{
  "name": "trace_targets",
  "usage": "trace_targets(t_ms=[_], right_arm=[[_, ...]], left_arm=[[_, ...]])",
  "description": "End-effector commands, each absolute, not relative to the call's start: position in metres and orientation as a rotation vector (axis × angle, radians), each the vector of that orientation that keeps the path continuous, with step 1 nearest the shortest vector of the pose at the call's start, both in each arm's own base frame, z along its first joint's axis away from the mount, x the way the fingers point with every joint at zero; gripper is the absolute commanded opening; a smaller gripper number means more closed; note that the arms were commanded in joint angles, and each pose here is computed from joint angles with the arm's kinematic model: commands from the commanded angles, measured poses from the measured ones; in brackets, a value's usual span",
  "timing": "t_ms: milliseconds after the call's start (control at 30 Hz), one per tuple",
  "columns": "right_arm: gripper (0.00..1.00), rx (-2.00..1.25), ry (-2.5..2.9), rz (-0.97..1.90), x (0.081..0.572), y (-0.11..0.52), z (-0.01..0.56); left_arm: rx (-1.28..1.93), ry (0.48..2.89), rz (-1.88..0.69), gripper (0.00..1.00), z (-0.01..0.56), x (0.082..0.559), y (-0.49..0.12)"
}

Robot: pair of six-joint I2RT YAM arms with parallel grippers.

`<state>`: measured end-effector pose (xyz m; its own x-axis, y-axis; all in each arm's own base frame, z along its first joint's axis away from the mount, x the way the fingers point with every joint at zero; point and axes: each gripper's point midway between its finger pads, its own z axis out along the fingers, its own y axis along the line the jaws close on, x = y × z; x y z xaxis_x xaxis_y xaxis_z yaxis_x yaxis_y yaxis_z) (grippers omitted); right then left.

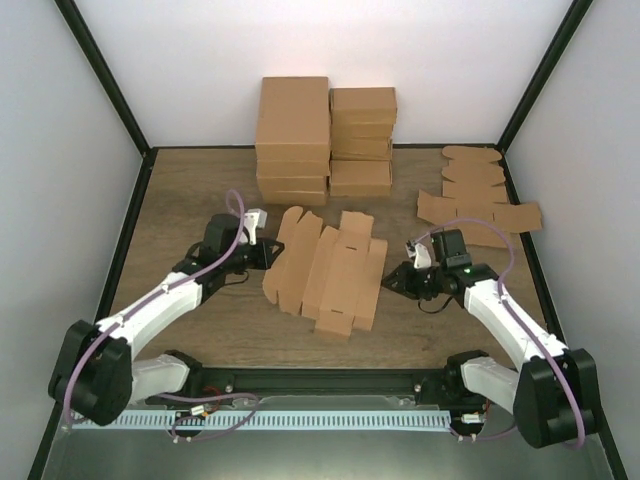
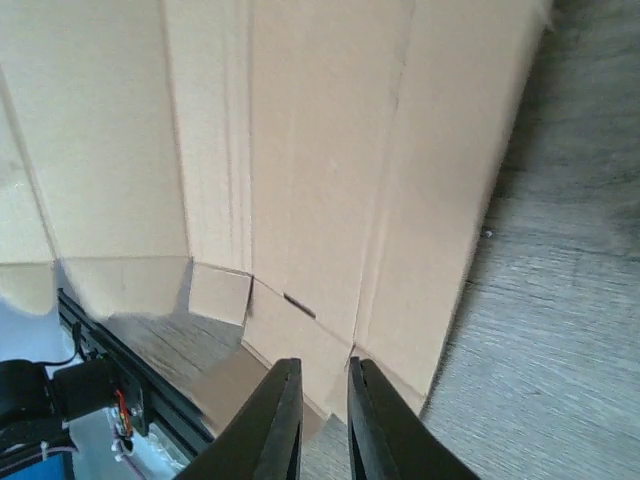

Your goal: Fold the paper box

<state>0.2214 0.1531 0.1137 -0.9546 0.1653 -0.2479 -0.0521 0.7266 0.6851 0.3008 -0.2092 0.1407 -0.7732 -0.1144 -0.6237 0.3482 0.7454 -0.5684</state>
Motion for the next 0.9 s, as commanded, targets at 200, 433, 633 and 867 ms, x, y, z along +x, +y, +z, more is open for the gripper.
trace_targets(t_ms=[200,433,633,867], right_arm=[[0.43,-0.035,2.545,1.214,0.232,0.172,0.104],[0.54,-0.09,2.503,1.161,0.238,0.17,0.112],[0.8,-0.069,2.359,1.025,0.259,0.158,0.155],[1.0,0.032,2.3,0.808,0.275,0.131,0.169]], left_arm=[[0.235,2.301,-0.804,0.04,0.162,0.278,-0.213],[0.256,2.266,-0.776,0.04,0.174,0.268,-0.212],[0.268,2.19,-0.81,0.04,0.186,0.256,-0.215],[0.28,2.103,-0.839,0.06,0.203,0.246,-0.212]])
